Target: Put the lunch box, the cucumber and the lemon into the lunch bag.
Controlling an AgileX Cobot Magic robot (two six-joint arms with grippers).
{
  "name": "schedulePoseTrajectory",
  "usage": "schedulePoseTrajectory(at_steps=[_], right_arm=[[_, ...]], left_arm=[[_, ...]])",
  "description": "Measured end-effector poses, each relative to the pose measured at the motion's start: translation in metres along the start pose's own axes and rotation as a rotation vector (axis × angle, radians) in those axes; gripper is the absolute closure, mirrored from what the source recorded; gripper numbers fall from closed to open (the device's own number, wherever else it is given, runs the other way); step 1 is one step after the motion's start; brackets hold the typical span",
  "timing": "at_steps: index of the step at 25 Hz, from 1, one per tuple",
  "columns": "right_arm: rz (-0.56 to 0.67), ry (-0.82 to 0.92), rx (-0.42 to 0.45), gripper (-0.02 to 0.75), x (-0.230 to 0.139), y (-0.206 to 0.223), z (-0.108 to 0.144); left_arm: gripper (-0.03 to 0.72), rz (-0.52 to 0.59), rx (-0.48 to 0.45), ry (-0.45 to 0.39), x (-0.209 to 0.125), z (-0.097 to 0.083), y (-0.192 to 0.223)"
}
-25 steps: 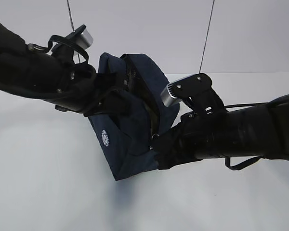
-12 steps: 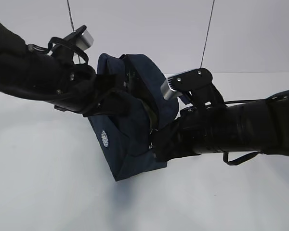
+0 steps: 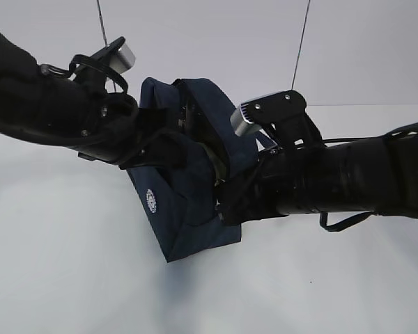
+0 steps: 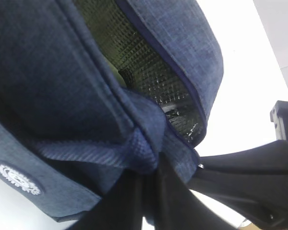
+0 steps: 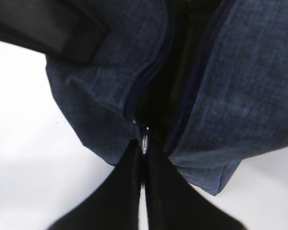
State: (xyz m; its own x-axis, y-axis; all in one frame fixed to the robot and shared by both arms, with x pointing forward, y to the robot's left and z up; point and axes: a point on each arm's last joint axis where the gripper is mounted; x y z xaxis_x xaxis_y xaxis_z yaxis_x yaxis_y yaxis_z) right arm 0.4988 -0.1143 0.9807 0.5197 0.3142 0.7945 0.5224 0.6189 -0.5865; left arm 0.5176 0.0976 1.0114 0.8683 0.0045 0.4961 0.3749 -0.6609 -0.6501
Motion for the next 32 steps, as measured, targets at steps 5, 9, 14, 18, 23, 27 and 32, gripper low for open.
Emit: schedulePoseTrajectory(at_steps=[5, 9, 14, 18, 23, 27, 32], right_arm=[[-0.018, -0.006, -0.017, 0.730, 0.004, -0.005, 0.000], [-0.039, -0.010, -0.038, 0.730, 0.010, -0.011, 0.000], [-0.041, -0.011, -0.038, 0.730, 0.010, -0.012, 0.000], [-0.058, -0.012, -0.036, 0.730, 0.016, -0.012, 0.000], [-0.091, -0.020, -0.036, 0.730, 0.027, -0.014, 0.000], [-0.107, -0.024, -0.036, 0.730, 0.033, -0.014, 0.001], [-0.107, -0.024, -0.036, 0.730, 0.033, -0.014, 0.001]], left_arm=[[0.692, 0.000, 0.001, 0.002, 0.000, 0.000, 0.000], [0.692, 0.001, 0.001, 0.003, 0.000, 0.000, 0.000], [0.692, 0.001, 0.002, 0.004, 0.000, 0.000, 0.000], [0.692, 0.001, 0.002, 0.004, 0.000, 0.000, 0.000], [0.692, 0.001, 0.002, 0.005, 0.000, 0.000, 0.000], [0.692, 0.001, 0.003, 0.006, 0.000, 0.000, 0.000], [0.692, 0.001, 0.003, 0.006, 0.000, 0.000, 0.000]])
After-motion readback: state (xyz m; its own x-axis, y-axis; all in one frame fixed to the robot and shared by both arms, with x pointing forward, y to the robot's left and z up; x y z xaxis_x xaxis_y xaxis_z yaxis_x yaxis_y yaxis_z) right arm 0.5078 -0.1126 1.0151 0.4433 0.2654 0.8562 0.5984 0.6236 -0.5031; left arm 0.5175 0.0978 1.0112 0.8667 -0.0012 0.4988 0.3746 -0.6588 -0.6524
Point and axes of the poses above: a point on each arm's last joint axis where the gripper is mounted, y pointing out along that axis toward the gripper, z along the wrist's bending axis when the last joint is at zero, x = y × z, and after that the axes turned 1 degree about -y, right-handed
